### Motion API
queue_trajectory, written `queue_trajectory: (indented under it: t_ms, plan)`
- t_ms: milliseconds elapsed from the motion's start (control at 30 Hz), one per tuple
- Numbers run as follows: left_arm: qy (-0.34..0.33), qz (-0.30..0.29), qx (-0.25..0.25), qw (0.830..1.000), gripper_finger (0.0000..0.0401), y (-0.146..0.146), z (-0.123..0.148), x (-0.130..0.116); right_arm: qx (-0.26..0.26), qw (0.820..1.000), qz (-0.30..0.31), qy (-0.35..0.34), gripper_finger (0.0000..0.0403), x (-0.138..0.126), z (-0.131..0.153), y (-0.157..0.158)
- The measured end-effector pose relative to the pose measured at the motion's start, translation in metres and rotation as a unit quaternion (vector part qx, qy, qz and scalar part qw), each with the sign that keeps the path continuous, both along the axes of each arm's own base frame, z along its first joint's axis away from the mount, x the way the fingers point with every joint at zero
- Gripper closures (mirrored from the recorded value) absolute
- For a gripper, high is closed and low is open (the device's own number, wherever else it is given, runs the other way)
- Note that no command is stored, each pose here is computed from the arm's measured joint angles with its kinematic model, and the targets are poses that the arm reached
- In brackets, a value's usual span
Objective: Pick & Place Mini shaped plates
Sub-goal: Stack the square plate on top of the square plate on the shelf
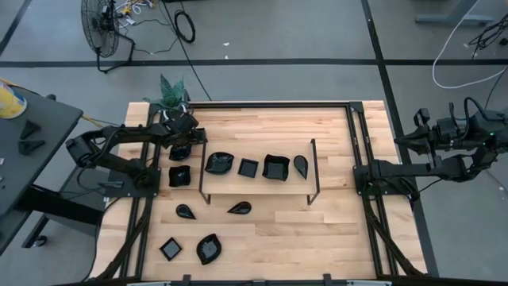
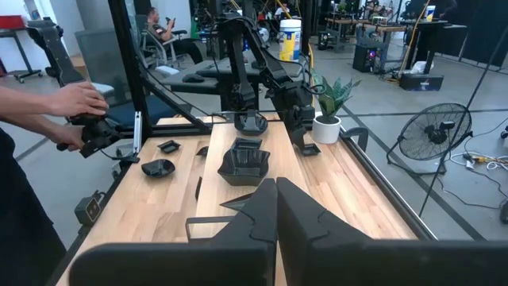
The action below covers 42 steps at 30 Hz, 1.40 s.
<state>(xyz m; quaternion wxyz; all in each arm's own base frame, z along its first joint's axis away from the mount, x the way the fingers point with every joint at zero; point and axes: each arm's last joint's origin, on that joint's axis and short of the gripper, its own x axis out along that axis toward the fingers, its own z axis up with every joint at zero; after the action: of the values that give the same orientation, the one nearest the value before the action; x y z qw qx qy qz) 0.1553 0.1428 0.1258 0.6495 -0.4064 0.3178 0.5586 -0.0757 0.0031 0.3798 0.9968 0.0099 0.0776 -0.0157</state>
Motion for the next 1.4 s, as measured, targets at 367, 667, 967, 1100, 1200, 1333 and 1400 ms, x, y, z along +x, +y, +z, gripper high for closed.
queue_trajectory:
  t_ms: [367,667,967,1100,1200,1333,1400]
  plan:
    - [-0.004,0.002,-0.002,1.0,0.0298,0.0,0.0,0.0002,0.0,1.0,0.0,0.0,0.0396,0.0,0.0,0.0]
    - [-0.006,0.005,-0.002,1.0,0.0343,0.0,0.0001,0.0002,0.0,1.0,0.0,0.0,0.0396,0.0,0.0,0.0]
    - [-0.013,0.01,-0.004,1.0,0.0368,0.0002,0.0004,0.0008,0.0,1.0,0.0,0.0,0.0396,0.0,0.0,0.0]
    - [-0.016,0.008,-0.005,1.0,0.0372,0.0003,0.0006,0.0011,0.0,1.0,0.0,0.0,0.0396,0.0,0.0,0.0]
    - [-0.022,0.006,-0.005,1.0,0.0373,0.0006,0.001,0.0019,0.0,1.0,0.0,0.0,0.0396,0.0,0.0,0.0]
    - [-0.03,0.005,0.002,1.0,0.0373,0.0017,0.0019,0.0032,0.0,1.0,0.0,0.0,0.0396,0.0,0.0,0.0]
    - [-0.029,0.005,0.002,1.0,0.0374,0.0017,0.0019,0.0032,0.0,1.0,0.0,0.0,0.0396,0.0,0.0,0.0]
